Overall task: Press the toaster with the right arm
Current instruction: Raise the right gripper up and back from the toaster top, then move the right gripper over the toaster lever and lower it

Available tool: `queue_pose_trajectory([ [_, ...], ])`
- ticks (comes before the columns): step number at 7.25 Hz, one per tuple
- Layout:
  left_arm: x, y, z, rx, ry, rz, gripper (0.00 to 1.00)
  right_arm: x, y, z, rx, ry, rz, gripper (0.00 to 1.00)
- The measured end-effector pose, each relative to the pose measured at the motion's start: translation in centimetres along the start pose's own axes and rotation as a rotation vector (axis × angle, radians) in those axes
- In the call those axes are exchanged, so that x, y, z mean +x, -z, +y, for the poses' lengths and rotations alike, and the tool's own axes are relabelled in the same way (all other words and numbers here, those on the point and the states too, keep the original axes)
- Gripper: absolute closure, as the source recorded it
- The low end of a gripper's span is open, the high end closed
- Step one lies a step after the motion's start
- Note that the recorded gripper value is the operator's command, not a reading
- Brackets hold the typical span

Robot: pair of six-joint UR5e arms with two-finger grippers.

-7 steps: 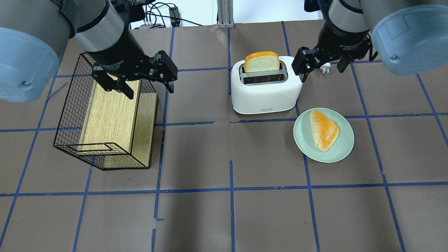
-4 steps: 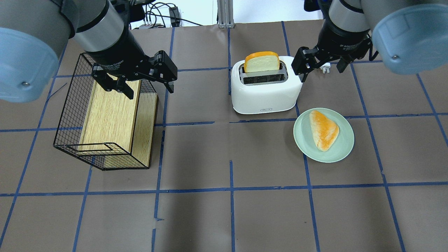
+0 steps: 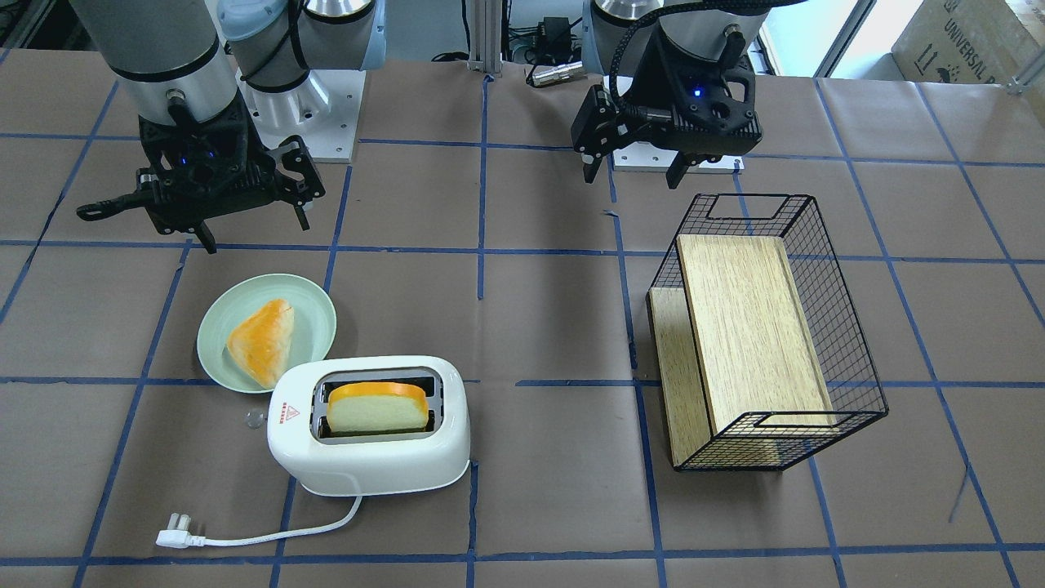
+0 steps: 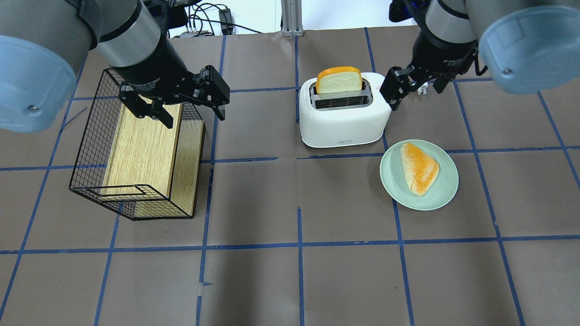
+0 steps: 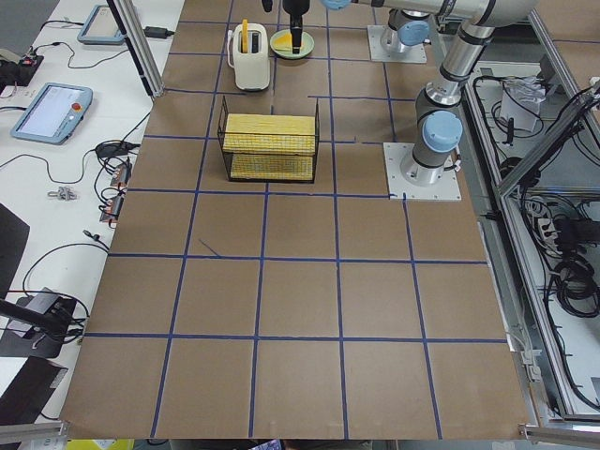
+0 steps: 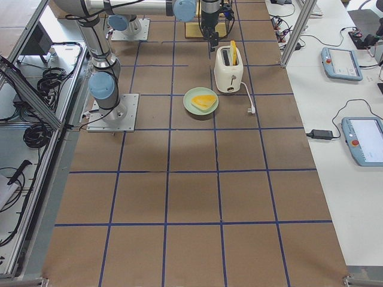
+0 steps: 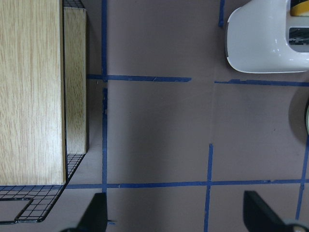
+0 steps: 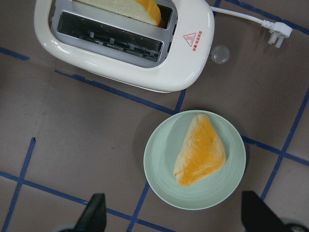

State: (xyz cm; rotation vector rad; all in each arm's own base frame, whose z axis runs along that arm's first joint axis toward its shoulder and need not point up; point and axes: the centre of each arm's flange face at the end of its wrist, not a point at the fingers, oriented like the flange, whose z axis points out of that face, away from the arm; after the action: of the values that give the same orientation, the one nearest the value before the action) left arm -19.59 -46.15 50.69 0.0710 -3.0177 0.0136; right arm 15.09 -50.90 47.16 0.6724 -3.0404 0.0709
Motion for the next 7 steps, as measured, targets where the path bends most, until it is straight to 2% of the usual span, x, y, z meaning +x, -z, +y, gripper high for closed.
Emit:
queue_pose_trajectory([
  [1,0.0,0.0,0.0,0.0,0.0,0.0,0.0,0.6,-0.5,-0.7,0.011,0.139,0.009,0.02],
  [2,0.0,0.0,0.0,0.0,0.0,0.0,0.0,1.5,-1.4,-1.7,0.031,0.293,0.022,0.13],
  [3,0.0,0.0,0.0,0.0,0.0,0.0,0.0,2.5,-2.4,-2.6,0.043,0.417,0.03,0.3],
  [4,0.0,0.0,0.0,0.0,0.0,0.0,0.0,3.4,-3.5,-3.5,0.055,0.51,0.046,0.51],
  [6,0.0,0.0,0.0,0.0,0.0,0.0,0.0,5.2,-7.6,-6.4,0.056,0.645,0.067,0.8],
  [7,0.0,0.0,0.0,0.0,0.0,0.0,0.0,5.8,-8.7,-7.4,0.054,0.686,0.079,0.89],
])
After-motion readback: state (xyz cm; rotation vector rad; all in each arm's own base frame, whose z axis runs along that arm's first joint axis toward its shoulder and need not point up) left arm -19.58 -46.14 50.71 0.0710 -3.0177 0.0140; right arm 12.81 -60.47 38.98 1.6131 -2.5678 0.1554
